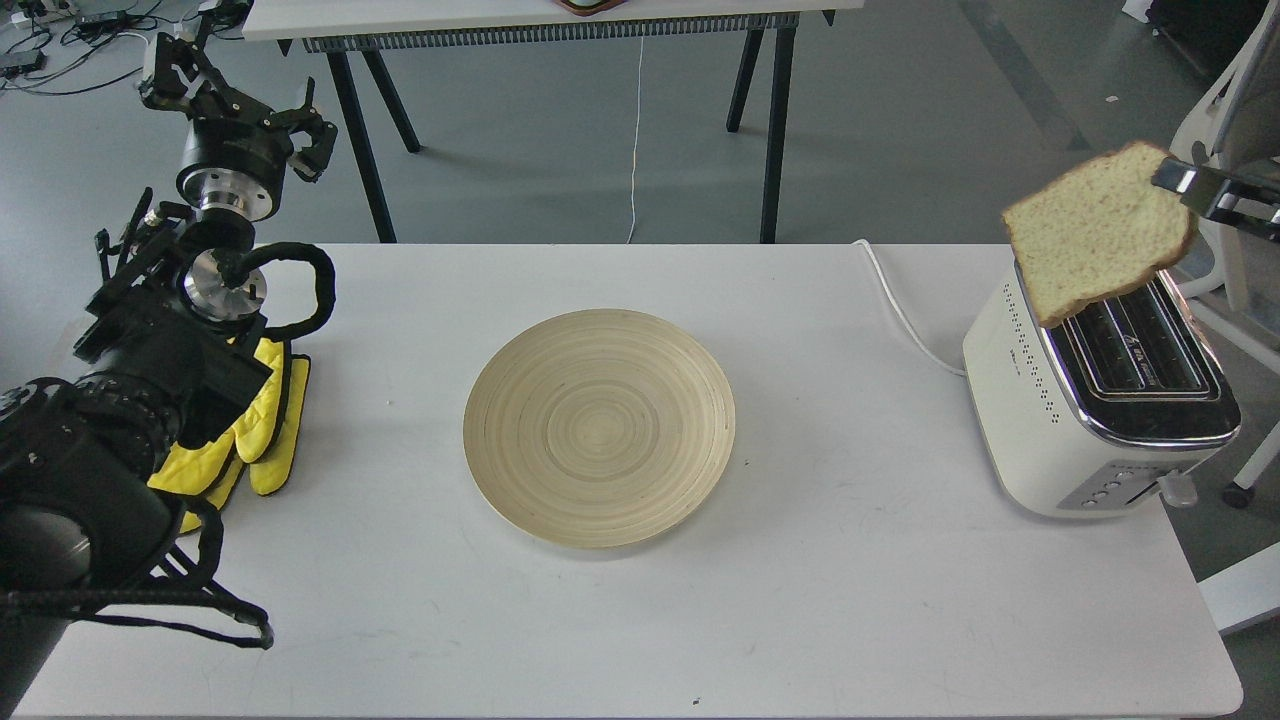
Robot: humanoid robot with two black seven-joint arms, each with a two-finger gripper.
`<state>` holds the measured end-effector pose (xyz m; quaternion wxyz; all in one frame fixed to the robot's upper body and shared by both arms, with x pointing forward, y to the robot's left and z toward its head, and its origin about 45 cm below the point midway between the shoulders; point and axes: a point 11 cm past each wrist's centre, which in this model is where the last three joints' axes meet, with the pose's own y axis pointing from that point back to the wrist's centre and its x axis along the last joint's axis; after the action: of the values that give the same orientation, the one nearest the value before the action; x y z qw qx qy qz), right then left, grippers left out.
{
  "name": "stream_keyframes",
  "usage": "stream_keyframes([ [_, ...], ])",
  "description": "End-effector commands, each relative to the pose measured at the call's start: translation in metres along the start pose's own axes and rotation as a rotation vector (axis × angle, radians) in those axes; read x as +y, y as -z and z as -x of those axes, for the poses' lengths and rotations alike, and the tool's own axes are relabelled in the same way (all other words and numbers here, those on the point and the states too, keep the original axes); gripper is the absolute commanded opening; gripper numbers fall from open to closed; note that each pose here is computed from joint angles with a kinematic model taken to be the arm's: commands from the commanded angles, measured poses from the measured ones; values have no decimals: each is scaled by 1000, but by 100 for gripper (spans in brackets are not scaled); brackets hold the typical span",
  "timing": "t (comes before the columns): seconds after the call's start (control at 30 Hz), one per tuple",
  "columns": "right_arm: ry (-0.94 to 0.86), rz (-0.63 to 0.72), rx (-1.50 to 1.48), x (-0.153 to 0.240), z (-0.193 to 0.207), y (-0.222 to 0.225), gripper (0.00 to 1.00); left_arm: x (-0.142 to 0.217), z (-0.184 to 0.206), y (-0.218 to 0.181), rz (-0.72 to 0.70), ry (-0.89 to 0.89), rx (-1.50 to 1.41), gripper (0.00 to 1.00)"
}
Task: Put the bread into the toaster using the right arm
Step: 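Position the bread slice upright above the toaster slot, then lower the bread into the slot and release it from the right gripper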
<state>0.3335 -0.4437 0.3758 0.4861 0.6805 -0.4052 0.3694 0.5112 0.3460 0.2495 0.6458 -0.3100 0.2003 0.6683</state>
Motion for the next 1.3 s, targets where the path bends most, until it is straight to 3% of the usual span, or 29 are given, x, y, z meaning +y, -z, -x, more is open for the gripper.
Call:
stream_keyframes([
  [0.0,11,73,32,26,-11,-19,4,0,0,1,-1,0,0,100],
  [0.4,123,126,62,17,29,-38,4,0,0,1,-1,0,0,100],
  [1.13,135,168,57,-7,48,-50,8,0,1,1,-2,1,1,100],
  [1.2,137,166,59,-12,56,-50,15,1,1,3,-5,1,3,100],
  [1.23,132,165,59,-13,57,-50,25,1,1,3,-5,1,3,100],
  [1.27,124,161,54,-15,58,-49,41,1,1,3,-5,1,3,100],
])
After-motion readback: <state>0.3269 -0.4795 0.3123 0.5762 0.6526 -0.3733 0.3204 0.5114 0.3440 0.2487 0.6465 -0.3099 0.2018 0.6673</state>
